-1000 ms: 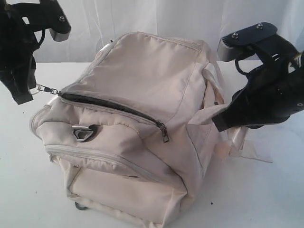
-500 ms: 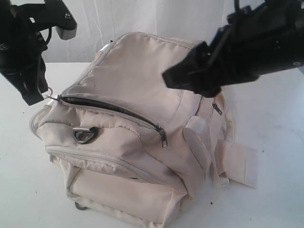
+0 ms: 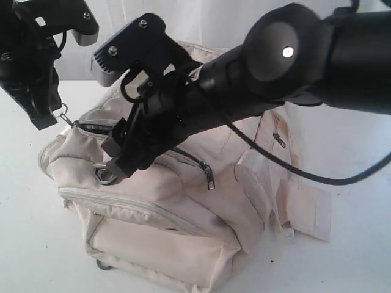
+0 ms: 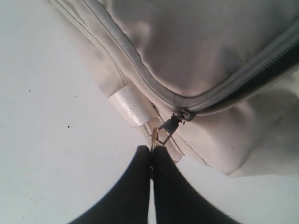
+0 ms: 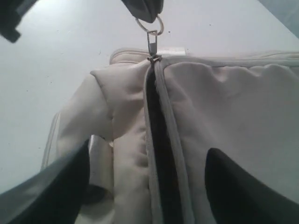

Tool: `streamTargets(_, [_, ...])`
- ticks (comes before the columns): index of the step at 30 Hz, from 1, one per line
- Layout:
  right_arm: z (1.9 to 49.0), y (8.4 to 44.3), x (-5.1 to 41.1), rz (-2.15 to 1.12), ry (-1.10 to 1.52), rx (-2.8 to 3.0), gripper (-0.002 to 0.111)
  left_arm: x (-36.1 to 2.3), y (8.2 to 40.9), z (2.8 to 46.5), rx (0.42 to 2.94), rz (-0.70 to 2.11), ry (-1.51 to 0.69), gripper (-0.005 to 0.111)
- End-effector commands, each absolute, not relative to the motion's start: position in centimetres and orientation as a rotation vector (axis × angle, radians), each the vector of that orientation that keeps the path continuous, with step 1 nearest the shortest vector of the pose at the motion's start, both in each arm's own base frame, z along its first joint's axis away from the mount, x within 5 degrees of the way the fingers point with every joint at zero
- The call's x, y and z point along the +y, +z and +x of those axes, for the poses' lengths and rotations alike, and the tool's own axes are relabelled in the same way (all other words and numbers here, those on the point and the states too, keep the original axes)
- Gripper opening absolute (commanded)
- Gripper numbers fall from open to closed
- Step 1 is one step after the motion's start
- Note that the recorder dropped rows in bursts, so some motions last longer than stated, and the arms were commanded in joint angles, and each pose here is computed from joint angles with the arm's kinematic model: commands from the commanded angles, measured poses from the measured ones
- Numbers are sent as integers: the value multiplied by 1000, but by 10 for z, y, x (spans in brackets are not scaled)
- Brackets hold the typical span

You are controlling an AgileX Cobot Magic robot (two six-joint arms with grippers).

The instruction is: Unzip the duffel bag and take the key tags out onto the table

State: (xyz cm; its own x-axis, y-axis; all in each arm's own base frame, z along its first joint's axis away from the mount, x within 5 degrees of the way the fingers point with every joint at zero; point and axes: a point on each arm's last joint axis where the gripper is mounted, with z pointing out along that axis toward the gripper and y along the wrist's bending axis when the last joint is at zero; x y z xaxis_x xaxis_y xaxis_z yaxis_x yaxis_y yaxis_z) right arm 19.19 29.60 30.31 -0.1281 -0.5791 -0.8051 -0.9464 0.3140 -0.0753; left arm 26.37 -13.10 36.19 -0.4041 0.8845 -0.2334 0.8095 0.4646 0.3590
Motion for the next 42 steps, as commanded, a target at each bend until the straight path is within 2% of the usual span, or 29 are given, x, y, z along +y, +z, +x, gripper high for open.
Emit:
streamTargets(1, [197,288,314,-1418,560,1818,65,-132,366,261,2323,1393,214,0])
streamTargets(7, [206,273,324,-1441,520,1859,64,-135,366,260,2324,1385,162,0])
streamTargets(9, [204,272,325,-1469,525,1877,57,-135,366,260,2324,1385,162,0])
streamTargets(16, [193,263,319,-1619,514,1953,0,-137,367,263,2283,1364,161,0])
streamTargets(26, [159,250,309,-1926,545,2123,0,-147,374,278,2148,1220,130,0])
streamTargets(33, [145,245,300,-2051,535,2241,0,-151,348,296,2221,1270,206,0])
streamTargets(35, [141,238,286,-2077,458,2283,0,-152,343,300,2238,1264,218,0])
streamTargets(38, [138,231,254,-2012,210,2359,0,-148,344,302,2229,1262,260,0])
streamTargets(42, [130,233,215,-1895,15,2402,0,-138,344,308,2246,1218,300,0])
